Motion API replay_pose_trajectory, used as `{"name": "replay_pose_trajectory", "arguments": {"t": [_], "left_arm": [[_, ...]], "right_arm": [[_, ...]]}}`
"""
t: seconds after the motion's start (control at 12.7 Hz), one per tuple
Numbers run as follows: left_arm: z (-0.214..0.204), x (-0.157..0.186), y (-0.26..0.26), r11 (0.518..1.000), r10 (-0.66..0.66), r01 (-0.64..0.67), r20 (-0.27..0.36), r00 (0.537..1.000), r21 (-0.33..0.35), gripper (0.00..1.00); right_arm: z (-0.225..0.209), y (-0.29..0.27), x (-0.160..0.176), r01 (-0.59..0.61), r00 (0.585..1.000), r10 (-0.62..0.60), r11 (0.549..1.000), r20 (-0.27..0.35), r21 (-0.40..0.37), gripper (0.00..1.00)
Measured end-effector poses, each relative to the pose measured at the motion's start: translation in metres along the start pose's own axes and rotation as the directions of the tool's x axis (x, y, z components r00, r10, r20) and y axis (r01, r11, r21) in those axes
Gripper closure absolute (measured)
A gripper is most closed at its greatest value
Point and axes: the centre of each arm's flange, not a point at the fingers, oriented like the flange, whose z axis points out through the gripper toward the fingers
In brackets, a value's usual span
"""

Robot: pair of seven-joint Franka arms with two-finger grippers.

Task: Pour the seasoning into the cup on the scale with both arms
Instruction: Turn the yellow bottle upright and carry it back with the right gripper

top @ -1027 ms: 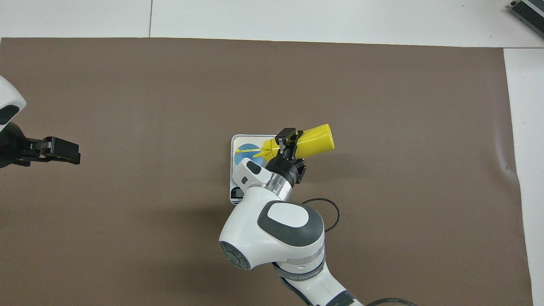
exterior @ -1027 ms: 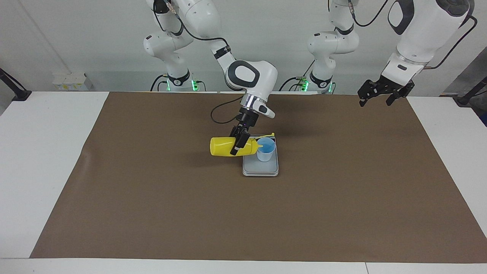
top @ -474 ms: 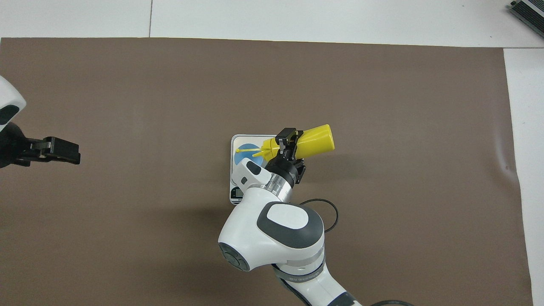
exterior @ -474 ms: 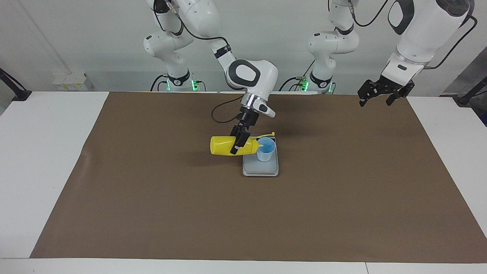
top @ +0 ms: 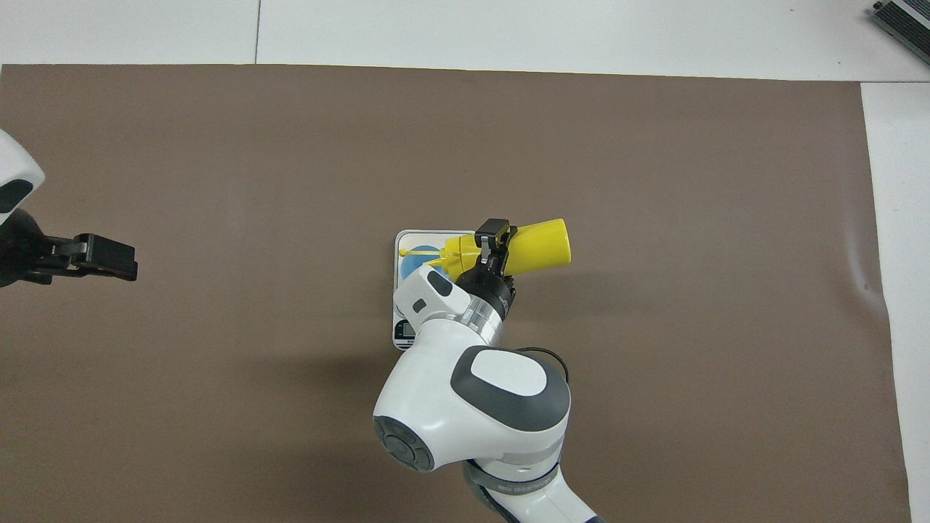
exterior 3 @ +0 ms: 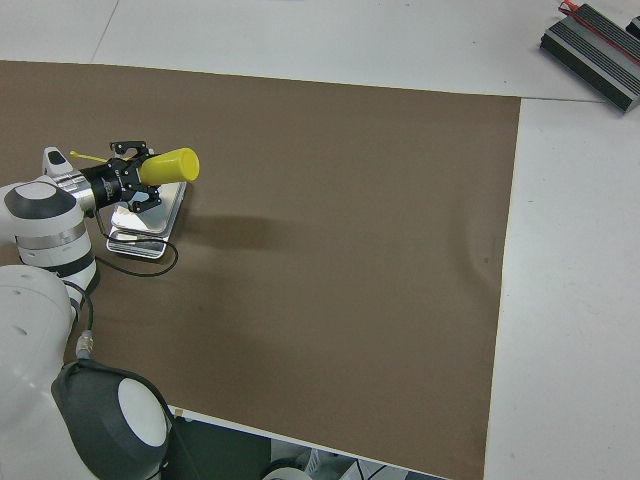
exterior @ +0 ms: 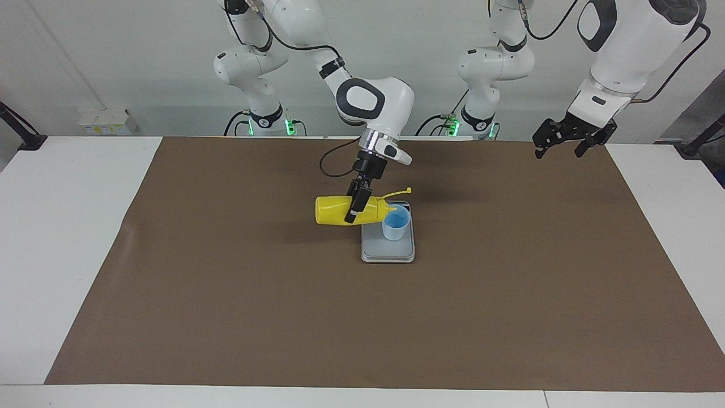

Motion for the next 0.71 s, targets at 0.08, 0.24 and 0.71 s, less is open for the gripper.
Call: {"name": "replay_pose_trajectory", "arguments": {"t": [0.08,0.24,0.71], "left_arm": [[0.0,0.0,0.0,1.0,0.0,0.0,0.0,1.0,0.0,0.0],[0.0,0.0,0.0,1.0,0.0,0.0,0.0,1.0,0.0,0.0],[0.0,0.0,0.0,1.0,0.0,0.0,0.0,1.0,0.0,0.0]], "right_arm": [[0.0,0.005,-0.005,-0.027,1.0,0.027,0.999,-0.009,0.019,0.57],[0.006,0.017,-0.019,-0.086,0.996,0.088,0.994,-0.026,0.061,0.57],[0.029,0.063,-0.082,-0.265,0.95,0.298,0.925,-0.088,0.274,0.57]]}}
